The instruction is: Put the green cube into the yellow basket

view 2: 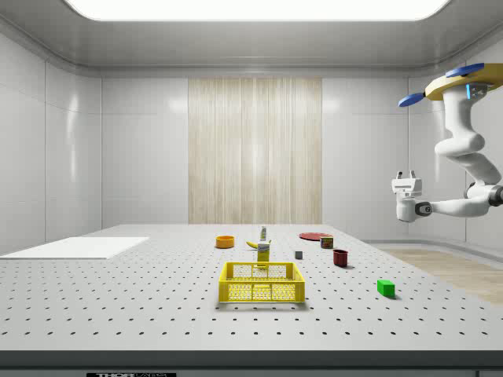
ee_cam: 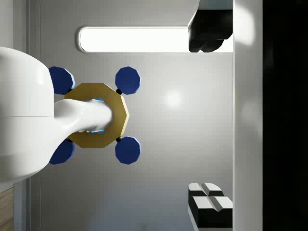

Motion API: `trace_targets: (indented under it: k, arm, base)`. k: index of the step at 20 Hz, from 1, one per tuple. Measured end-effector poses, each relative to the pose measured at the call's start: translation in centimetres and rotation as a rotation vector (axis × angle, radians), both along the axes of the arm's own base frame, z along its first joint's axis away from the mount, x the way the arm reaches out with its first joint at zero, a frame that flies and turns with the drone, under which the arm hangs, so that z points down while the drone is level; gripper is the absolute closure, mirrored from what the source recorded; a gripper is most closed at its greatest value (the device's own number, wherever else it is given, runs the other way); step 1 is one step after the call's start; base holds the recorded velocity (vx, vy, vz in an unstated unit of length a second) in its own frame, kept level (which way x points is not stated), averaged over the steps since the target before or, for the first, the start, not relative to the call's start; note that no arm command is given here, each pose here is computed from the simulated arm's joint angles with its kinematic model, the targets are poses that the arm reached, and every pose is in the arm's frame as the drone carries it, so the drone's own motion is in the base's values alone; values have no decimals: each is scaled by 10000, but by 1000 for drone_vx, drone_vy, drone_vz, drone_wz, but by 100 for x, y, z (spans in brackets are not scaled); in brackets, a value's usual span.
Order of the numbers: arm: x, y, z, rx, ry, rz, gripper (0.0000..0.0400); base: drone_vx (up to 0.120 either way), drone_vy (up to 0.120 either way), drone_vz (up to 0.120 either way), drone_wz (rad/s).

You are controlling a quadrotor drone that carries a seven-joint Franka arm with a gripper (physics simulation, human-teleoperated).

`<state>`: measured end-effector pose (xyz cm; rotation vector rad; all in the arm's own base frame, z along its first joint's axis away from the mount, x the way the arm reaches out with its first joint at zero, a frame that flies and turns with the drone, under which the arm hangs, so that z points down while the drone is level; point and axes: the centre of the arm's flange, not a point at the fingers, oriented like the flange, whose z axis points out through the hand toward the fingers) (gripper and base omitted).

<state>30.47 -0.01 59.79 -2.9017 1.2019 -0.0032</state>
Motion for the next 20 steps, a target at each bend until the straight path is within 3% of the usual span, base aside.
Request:
trace_targets:
  k: [2,5,12,20]
  arm:
    - [-26,-1,153,0,-16,0,0]
    - [-37,-1,365,0,-40,0,0]
    - [-15,0,747,0,-94,0,0]
    - [-5,0,902,-1,-156,0,0]
  base:
    - [0,120,0,0]
    - [107,120,0,0]
    - [120,120,0,0]
    - [120,120,0,0]
